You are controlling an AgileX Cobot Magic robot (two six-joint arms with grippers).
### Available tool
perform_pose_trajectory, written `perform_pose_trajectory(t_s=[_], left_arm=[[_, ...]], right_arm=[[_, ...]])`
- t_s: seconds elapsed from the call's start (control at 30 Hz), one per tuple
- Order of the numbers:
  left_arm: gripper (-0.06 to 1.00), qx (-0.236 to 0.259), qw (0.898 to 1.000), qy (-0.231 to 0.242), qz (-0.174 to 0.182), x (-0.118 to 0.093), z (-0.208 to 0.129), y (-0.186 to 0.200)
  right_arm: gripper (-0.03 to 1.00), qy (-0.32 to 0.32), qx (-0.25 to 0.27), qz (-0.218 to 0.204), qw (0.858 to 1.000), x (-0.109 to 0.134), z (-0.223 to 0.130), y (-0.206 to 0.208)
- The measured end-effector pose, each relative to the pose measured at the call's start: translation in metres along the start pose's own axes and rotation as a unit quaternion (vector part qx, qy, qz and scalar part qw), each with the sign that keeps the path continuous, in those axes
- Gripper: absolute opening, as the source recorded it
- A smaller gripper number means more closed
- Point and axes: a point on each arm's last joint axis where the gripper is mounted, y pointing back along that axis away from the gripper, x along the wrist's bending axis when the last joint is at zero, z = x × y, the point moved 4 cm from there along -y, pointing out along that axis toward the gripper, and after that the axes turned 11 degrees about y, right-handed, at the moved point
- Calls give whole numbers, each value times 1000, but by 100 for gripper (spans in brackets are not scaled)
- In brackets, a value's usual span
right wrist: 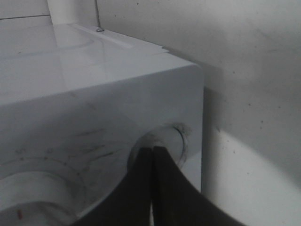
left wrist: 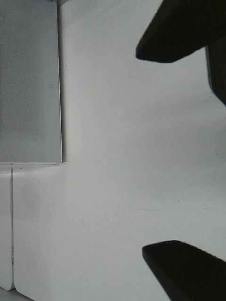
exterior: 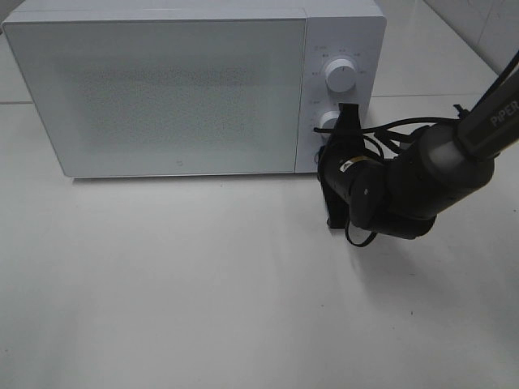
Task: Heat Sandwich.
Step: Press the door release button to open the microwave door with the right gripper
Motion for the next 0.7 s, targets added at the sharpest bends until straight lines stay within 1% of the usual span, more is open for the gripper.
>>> perform_pose_trajectory(t_s=[0.27,0.57,0.7], left_arm=[[96,0,1000,0,0,0,0,0],[96,0,1000,0,0,0,0,0],[96,0,1000,0,0,0,0,0]], right_arm=[[2,1,-9,-5,1000,-4,5,-3],[2,-7,-11,-15,1000,1,4,-10],[2,3,-17,-14,1000,1,2,-16]])
